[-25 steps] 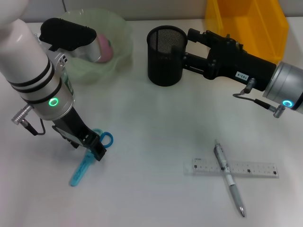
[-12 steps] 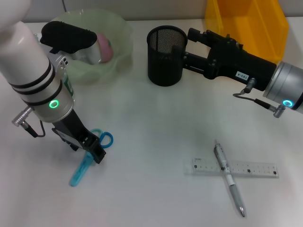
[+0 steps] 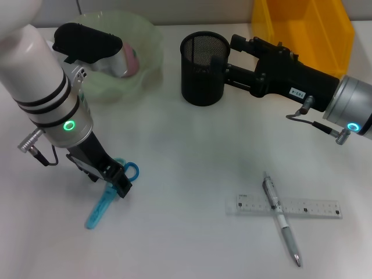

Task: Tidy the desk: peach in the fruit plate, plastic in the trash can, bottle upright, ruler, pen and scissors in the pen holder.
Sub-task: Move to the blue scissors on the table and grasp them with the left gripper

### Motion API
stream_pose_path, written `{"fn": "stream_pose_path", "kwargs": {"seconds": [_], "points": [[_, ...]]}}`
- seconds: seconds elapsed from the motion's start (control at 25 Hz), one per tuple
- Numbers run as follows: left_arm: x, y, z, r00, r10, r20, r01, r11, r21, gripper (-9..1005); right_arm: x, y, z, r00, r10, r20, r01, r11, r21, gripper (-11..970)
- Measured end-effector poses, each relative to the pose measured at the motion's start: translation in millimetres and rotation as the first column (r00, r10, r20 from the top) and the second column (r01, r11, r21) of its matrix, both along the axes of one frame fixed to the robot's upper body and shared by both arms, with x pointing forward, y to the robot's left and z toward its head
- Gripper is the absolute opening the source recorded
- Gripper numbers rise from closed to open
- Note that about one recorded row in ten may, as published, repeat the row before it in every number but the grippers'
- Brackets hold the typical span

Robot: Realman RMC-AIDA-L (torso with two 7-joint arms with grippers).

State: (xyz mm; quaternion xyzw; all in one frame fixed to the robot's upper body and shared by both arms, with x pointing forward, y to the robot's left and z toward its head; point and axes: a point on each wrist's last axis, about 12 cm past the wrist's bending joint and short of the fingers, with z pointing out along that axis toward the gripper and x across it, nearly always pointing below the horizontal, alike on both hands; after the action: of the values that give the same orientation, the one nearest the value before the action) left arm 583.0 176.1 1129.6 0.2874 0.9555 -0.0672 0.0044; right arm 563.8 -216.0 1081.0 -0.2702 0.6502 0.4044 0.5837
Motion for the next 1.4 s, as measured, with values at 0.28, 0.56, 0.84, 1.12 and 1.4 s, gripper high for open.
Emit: {"fn": "stream_pose_path", "kwargs": {"seconds": [0.28,0.56,0.84,1.12,1.4], "points": [[0.3,0.0,-4.5,1.0,0.003,-0.015,-0.003,1.0,0.006,723,0.0,0.0,0.0,1.0,0.0,0.0,0.0,1.0,0.0,676],[0.4,-0.1,-4.9,1.0,0.003,-0.017,-0.003,1.0,0.007,723,0.0,0.0,0.0,1.0,0.0,0.0,0.0,1.0,0.0,675],[0.9,-1.3,-5.1,1.0,-0.003,-0.009,0.003,1.0,0.01,718,0.0,0.0,0.0,1.0,0.0,0.0,0.0,1.0,0.0,674],[0.2,-4.8,-5.8,1.0,-0.027,-0.005,0.027,0.999,0.026,713,0.0,0.0,0.0,1.0,0.0,0.0,0.0,1.0,0.0,672],[0.3,-4.4,-6.6,1.0,-0.027,-0.005,0.027,0.999,0.029,687,0.0,0.0,0.0,1.0,0.0,0.0,0.0,1.0,0.0,671]]}}
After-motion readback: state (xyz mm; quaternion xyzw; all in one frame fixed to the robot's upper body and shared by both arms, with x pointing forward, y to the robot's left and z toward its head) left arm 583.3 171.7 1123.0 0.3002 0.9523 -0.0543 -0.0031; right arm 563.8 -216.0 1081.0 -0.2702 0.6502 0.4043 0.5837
